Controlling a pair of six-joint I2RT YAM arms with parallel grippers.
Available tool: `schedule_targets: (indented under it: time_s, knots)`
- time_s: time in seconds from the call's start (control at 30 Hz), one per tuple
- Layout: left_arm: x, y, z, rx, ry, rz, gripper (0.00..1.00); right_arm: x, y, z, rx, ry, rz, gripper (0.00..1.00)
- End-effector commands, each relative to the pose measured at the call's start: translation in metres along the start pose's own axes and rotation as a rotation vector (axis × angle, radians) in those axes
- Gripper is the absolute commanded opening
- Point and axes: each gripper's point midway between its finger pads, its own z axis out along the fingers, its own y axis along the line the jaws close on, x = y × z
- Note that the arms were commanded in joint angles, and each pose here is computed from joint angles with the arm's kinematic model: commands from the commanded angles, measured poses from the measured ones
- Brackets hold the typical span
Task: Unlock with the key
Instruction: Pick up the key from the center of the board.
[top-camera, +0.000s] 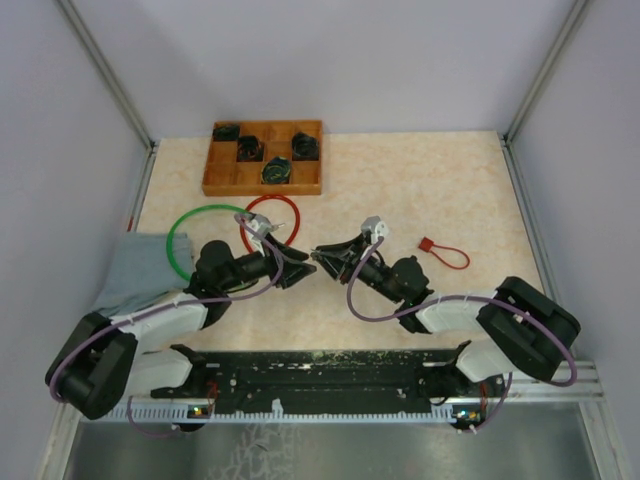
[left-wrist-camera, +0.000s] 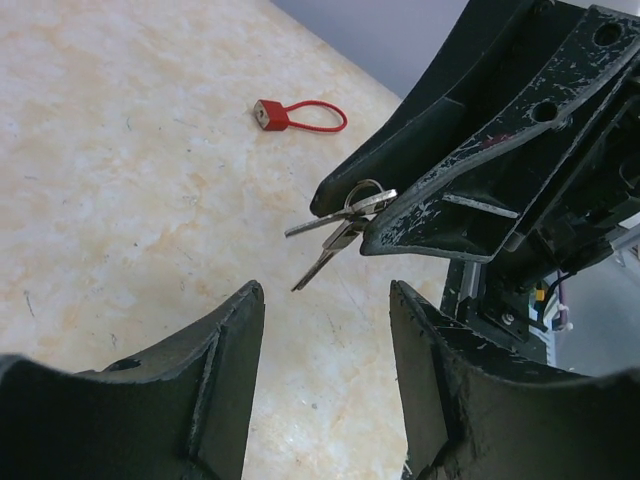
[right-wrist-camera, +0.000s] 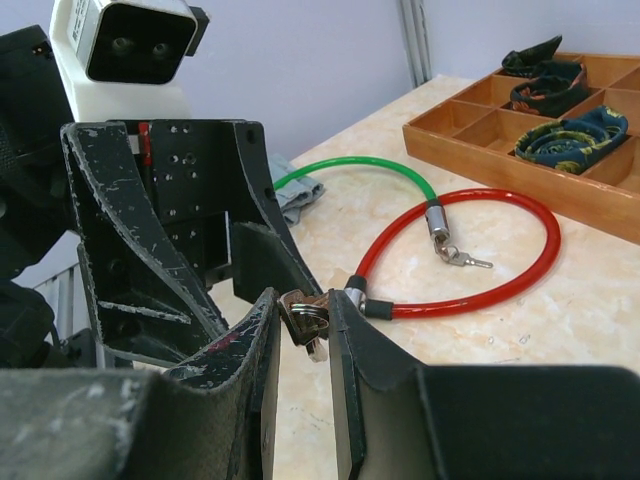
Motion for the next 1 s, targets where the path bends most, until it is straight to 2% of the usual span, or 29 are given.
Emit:
schedule_targets:
  time_s: [0.0,0.33,0.57,0.73,0.97]
  knots:
    - [-0.014,-0.013,0.003,0.092,-0.053,0.116,0.59,-0.035,0.015,0.006,-0.059,-0.102,0.003,0.0]
    - [-0.01,-0.013,0.01,0.125,-0.04,0.125,0.56,-0.041,0.022,0.008,-0.092,-0.125,0.03,0.0]
    - [-0.011,-0.013,0.011,0.136,-0.044,0.139,0.44,-0.042,0.024,0.008,-0.105,-0.132,0.045,0.0]
    - [-0.011,-0.01,0.012,0.124,-0.049,0.157,0.52,-0.04,0.026,0.008,-0.115,-0.13,0.051,0.0]
    - [-0.014,-0.006,0.012,0.104,-0.063,0.194,0.57,-0.04,0.028,0.008,-0.128,-0.127,0.053,0.0]
